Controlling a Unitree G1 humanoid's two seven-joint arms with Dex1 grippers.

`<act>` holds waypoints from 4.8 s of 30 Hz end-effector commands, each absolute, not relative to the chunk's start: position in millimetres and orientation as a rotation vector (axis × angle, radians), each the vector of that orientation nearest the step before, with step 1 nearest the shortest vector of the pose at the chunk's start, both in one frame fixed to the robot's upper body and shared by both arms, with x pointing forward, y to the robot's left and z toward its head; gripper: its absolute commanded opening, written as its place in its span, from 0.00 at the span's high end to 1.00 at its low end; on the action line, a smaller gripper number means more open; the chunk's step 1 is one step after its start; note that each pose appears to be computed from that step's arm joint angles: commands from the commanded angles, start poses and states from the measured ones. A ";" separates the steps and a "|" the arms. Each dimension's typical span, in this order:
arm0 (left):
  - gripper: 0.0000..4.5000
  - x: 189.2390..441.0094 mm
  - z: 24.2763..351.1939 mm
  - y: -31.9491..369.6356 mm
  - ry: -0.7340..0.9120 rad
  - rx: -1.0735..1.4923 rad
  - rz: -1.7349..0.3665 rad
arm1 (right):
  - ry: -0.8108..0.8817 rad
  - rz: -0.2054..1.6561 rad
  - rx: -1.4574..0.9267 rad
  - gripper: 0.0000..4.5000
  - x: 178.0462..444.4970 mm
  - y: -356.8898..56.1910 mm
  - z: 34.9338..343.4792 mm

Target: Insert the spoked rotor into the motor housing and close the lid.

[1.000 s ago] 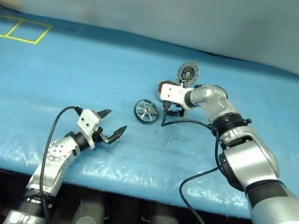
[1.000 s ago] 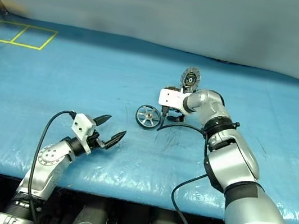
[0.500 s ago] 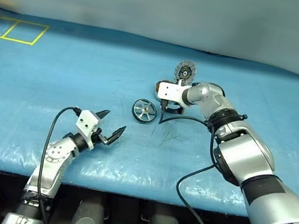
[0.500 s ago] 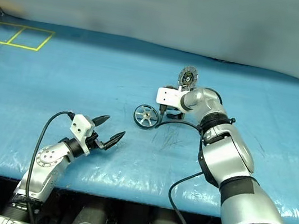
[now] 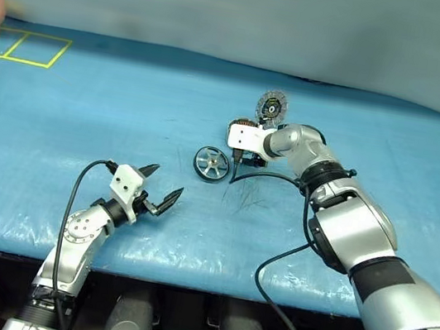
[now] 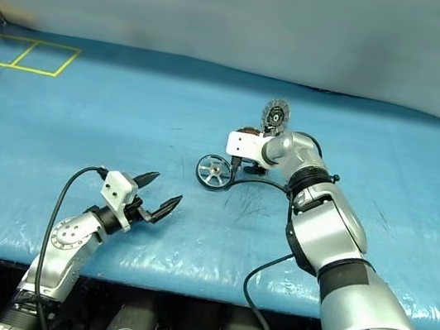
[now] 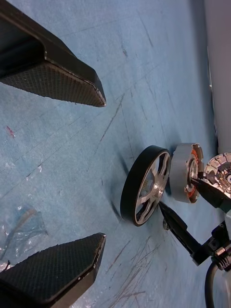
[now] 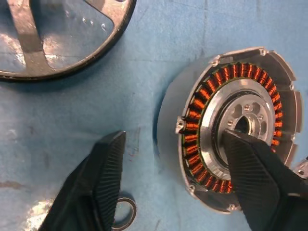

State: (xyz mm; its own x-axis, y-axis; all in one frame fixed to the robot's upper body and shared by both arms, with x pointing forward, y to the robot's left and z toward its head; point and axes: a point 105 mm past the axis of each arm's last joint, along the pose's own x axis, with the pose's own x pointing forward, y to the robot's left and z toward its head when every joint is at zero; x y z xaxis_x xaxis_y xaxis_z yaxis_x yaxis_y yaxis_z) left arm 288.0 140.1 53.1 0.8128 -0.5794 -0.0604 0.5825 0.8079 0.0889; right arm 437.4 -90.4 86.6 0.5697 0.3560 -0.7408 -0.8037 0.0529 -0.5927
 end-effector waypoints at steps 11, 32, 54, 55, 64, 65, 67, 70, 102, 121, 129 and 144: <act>0.00 287.6 63.8 132.2 -0.008 0.115 -0.641 | 0.490 0.982 -1.174 0.36 429.2 -84.3 73.7; 0.00 290.0 63.6 127.6 -0.010 0.107 -0.656 | 0.333 1.008 -1.112 0.68 435.3 -79.3 109.9; 0.00 294.6 49.6 127.0 0.051 0.127 -0.719 | 0.195 1.210 -1.237 0.68 275.8 -96.7 121.3; 0.00 295.1 49.2 126.6 0.053 0.128 -0.724 | 0.182 1.244 -1.257 0.68 269.1 -92.0 120.7; 0.00 297.9 48.6 127.3 0.057 0.133 -0.733 | 0.108 1.418 -1.499 0.68 256.0 -71.5 114.3; 0.00 297.5 48.6 127.8 0.058 0.134 -0.731 | 0.106 1.421 -1.518 0.68 259.0 -69.4 113.2; 0.00 296.6 48.5 129.4 0.058 0.135 -0.725 | 0.110 1.420 -1.557 0.68 265.5 -67.1 111.3; 0.00 295.4 48.5 133.2 0.058 0.136 -0.707 | 0.115 1.418 -1.581 0.68 271.6 -65.1 110.3; 0.00 295.0 47.9 136.9 0.063 0.147 -0.696 | 0.123 1.280 -1.267 0.68 277.6 -65.8 113.5; 0.00 294.8 49.7 143.8 0.061 0.155 -0.707 | 0.291 0.505 -0.590 0.68 320.9 -163.8 85.4; 0.00 296.5 49.9 142.4 0.067 0.168 -0.721 | 0.280 0.356 -0.431 0.68 349.3 -163.0 55.8; 0.00 297.1 50.4 146.4 0.066 0.184 -0.700 | 0.302 0.358 -0.234 0.33 374.6 -150.8 32.1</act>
State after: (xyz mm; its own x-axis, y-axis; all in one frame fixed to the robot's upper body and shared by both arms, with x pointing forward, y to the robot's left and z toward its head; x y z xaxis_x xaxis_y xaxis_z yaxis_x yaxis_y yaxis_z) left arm 295.4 143.7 41.7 0.7552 -0.6384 -0.1487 0.6546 0.7465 0.1191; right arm 375.3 -156.8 39.0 0.9086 0.2816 -0.3084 -0.3528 0.9127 -0.2060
